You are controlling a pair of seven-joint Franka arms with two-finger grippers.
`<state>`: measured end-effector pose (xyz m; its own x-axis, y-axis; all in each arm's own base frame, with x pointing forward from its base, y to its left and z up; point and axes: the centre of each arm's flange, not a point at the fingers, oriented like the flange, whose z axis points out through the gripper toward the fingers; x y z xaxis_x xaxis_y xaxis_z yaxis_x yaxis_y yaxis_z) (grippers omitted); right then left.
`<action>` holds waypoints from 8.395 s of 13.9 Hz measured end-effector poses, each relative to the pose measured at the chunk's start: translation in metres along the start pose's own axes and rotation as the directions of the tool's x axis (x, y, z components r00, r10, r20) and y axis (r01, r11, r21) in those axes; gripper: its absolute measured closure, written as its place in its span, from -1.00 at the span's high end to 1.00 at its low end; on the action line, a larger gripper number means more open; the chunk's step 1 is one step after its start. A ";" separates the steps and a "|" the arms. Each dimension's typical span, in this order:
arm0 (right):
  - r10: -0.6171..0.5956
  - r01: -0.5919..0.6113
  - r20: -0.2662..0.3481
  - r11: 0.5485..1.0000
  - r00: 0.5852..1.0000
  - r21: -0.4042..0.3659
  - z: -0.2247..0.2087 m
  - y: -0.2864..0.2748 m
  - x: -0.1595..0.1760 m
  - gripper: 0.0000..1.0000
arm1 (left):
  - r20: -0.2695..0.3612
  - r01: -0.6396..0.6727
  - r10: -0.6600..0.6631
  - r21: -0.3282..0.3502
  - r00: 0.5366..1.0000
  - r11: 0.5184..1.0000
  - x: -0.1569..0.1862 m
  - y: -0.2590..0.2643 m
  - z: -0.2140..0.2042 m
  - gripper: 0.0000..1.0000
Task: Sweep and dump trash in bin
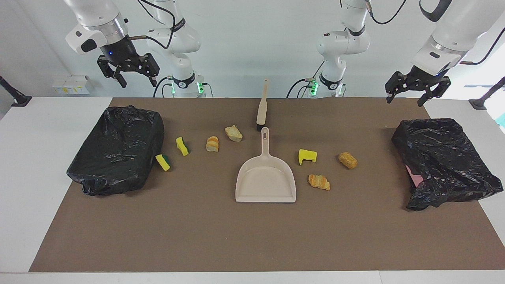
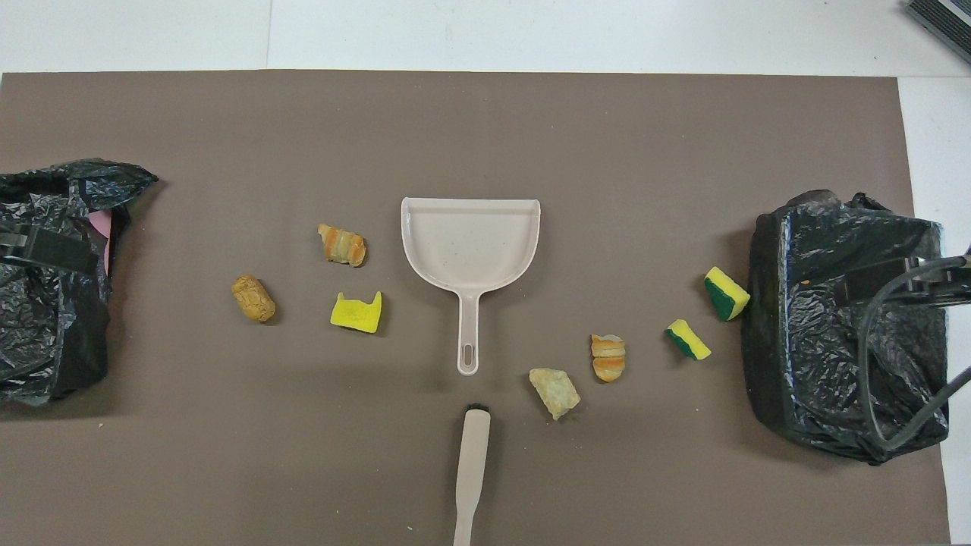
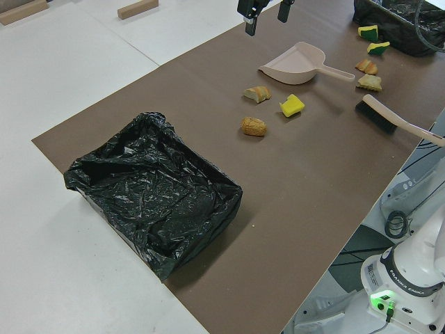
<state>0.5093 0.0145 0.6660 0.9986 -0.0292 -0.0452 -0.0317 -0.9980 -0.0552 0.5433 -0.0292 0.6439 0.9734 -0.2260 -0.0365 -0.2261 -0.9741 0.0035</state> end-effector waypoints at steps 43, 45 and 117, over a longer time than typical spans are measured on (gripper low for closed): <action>0.010 -0.009 -0.052 1.000 0.999 0.013 0.033 -0.124 0.016 1.00 | 0.060 -0.212 0.211 0.000 0.976 0.977 -0.265 0.432 0.314 1.00; 0.016 -0.015 -0.049 1.000 0.999 0.019 0.061 -0.157 0.030 1.00 | 0.061 -0.222 0.222 0.001 0.973 0.975 -0.269 0.434 0.316 0.83; -0.785 0.787 0.083 0.617 0.613 0.018 0.312 -0.200 0.055 -0.36 | 0.248 0.483 -0.457 -0.052 0.854 0.874 -0.125 0.156 0.258 -0.48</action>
<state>0.5568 0.2304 0.3630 0.6339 0.7705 -0.0669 0.7655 -0.6374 -0.0879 0.3769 -0.1516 0.3916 0.9260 0.2532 -0.2801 0.2740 -0.9610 0.0374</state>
